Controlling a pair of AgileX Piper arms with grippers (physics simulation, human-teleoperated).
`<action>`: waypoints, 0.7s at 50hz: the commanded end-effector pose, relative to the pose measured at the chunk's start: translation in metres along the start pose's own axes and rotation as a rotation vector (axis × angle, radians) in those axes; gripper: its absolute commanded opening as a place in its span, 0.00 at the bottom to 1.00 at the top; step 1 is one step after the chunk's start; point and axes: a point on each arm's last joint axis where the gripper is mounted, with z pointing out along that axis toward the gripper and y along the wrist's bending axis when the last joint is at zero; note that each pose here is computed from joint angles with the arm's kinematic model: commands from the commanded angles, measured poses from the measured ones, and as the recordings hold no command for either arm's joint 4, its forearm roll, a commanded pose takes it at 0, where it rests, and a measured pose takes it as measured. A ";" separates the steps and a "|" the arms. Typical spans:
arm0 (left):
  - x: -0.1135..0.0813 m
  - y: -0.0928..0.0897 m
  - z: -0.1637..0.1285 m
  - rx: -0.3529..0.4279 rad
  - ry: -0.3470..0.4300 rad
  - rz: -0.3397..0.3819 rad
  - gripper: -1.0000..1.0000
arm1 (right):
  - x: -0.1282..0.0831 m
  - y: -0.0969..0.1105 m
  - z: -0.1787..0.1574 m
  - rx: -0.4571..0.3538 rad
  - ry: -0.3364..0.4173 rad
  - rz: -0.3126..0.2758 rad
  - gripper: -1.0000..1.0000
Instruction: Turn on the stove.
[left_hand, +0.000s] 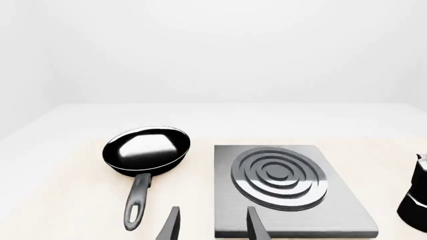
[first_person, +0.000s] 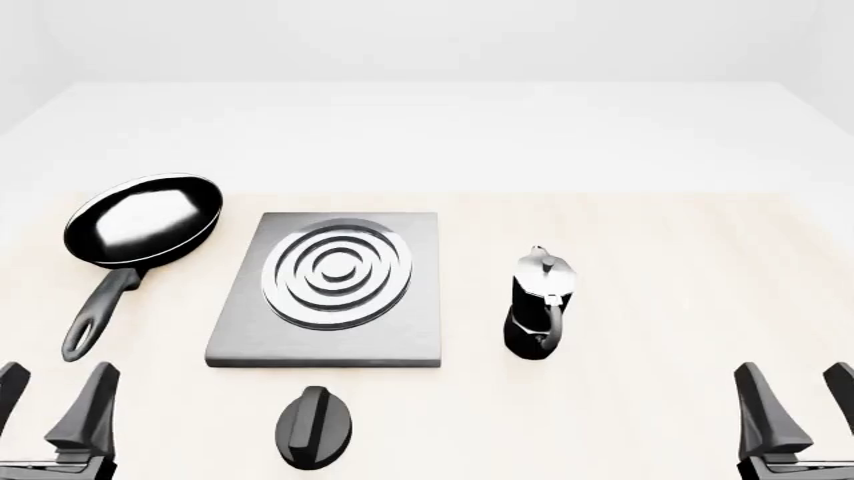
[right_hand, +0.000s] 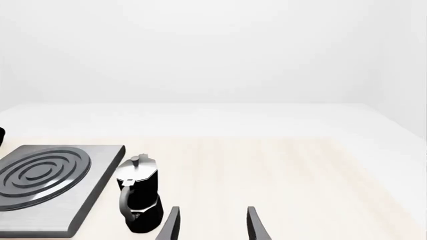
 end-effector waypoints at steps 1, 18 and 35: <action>-0.003 0.000 0.002 0.008 0.014 -0.001 1.00 | -0.001 0.000 0.001 0.001 0.003 -0.007 1.00; -0.012 -0.004 0.053 0.023 0.256 -0.089 1.00 | 0.000 -0.001 0.001 0.015 0.003 -0.007 1.00; -0.014 -0.012 0.065 0.074 0.382 -0.128 1.00 | 0.000 -0.001 0.000 0.022 0.002 -0.017 1.00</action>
